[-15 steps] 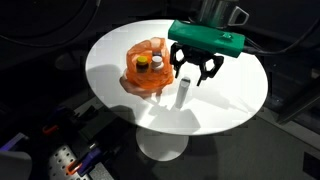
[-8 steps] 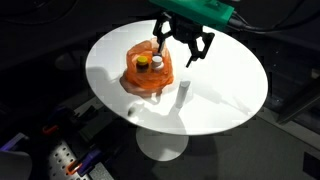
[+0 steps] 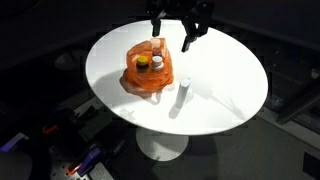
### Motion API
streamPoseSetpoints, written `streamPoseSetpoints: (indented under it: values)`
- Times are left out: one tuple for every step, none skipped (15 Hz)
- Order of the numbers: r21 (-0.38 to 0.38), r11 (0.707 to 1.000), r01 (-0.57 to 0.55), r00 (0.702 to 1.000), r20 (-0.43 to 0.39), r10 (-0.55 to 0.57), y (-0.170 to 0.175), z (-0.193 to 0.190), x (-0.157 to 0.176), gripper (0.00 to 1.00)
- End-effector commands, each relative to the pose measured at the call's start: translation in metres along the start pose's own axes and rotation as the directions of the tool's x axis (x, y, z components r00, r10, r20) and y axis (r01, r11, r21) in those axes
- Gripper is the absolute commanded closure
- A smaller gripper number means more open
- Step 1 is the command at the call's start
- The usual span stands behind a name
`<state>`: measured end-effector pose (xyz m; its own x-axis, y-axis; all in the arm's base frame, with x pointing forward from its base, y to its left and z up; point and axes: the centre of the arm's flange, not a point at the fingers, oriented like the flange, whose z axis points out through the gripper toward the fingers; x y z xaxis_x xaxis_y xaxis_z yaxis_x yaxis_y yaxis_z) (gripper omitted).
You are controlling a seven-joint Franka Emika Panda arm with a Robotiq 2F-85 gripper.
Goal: Remove the white lotion bottle from the plastic bag
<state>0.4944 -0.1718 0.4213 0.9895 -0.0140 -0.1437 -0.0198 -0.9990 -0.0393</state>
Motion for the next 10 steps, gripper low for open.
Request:
streamPoseSetpoints:
  values:
    - [-0.06, 0.997, -0.054, 0.998, 0.009, 0.055, -0.026, -0.016, -0.022, 0.0]
    - [-0.072, 0.996, -0.059, 0.998, 0.008, 0.06, -0.031, -0.018, -0.024, 0.0]
    - [-0.083, 0.994, -0.065, 0.998, 0.007, 0.066, -0.036, -0.02, -0.026, 0.0]
    - [-0.092, 0.993, -0.067, 0.998, 0.006, 0.068, -0.039, -0.021, -0.028, 0.0]
    - [-0.092, 0.994, -0.051, 0.998, 0.016, 0.053, -0.041, -0.019, -0.03, 0.0]
    - [-0.072, 0.997, -0.043, 0.999, 0.008, 0.044, -0.033, -0.016, -0.016, 0.0]
    - [-0.072, 0.997, -0.039, 0.999, 0.009, 0.04, -0.035, -0.016, -0.018, 0.0]
    - [-0.072, 0.997, -0.038, 0.999, 0.011, 0.039, -0.036, -0.015, -0.018, 0.0]
    - [-0.072, 0.997, -0.038, 0.999, 0.012, 0.039, -0.036, -0.015, -0.017, 0.0]
    - [-0.072, 0.997, -0.038, 0.999, 0.014, 0.04, -0.035, -0.014, -0.017, 0.0]
